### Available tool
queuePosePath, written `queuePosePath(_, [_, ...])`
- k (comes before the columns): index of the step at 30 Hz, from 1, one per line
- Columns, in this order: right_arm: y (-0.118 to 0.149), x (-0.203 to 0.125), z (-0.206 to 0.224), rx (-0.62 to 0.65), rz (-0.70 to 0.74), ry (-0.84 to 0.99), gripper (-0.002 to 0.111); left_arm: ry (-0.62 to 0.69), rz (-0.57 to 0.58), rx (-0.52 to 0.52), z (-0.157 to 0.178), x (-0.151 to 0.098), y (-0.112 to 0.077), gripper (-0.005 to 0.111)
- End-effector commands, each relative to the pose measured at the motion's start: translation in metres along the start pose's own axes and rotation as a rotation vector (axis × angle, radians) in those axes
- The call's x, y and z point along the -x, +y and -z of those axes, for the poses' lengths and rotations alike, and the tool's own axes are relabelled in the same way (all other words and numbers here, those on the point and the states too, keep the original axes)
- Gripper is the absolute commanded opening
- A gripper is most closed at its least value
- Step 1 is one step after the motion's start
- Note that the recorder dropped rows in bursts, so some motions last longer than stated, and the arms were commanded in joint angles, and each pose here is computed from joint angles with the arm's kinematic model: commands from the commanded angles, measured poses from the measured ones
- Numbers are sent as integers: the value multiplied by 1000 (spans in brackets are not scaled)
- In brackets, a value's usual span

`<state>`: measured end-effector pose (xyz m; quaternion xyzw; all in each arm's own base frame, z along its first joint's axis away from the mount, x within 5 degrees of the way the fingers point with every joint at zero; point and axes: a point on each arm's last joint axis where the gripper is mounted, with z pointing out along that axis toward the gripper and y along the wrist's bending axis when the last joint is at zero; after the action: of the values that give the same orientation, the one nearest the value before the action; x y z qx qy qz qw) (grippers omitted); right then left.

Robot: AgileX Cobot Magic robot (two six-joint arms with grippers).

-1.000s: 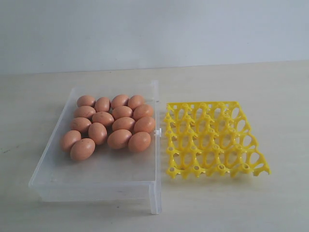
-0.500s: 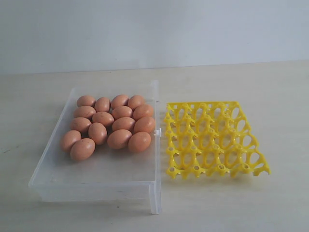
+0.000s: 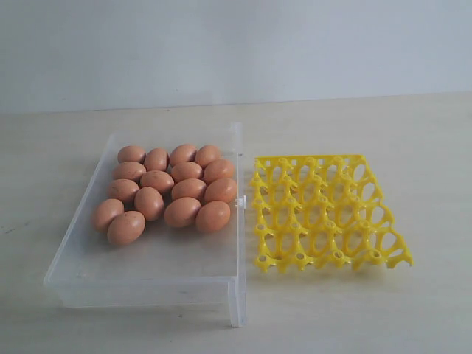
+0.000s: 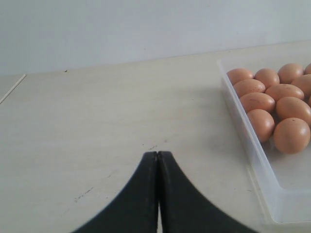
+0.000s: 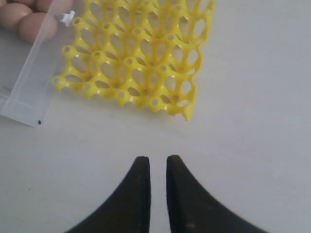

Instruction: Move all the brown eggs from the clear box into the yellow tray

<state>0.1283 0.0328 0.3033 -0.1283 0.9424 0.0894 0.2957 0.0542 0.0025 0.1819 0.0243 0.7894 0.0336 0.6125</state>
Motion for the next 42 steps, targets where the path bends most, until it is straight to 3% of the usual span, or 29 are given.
queuePosePath(1, [12,13,-8,55,86,-1,0,-23,8,1,1,3,0,0])
queuePosePath(10, [52,48,-51,165,224,161,0,-23,8,1,1,3,0,0])
queuePosePath(15, [83,74,-76,213,322,310,0,-23,8,1,1,3,0,0])
queuePosePath(21, [127,103,-108,244,461,329,1,-23,8,1,1,3,0,0])
queuePosePath(29, [190,107,-142,315,615,182,19,-23,8,1,1,3,0,0])
queuePosePath(36, [234,107,-183,374,628,252,41,-23,8,1,1,3,0,0])
queuePosePath(42, [267,129,-198,400,658,198,45,-23,8,1,1,3,0,0])
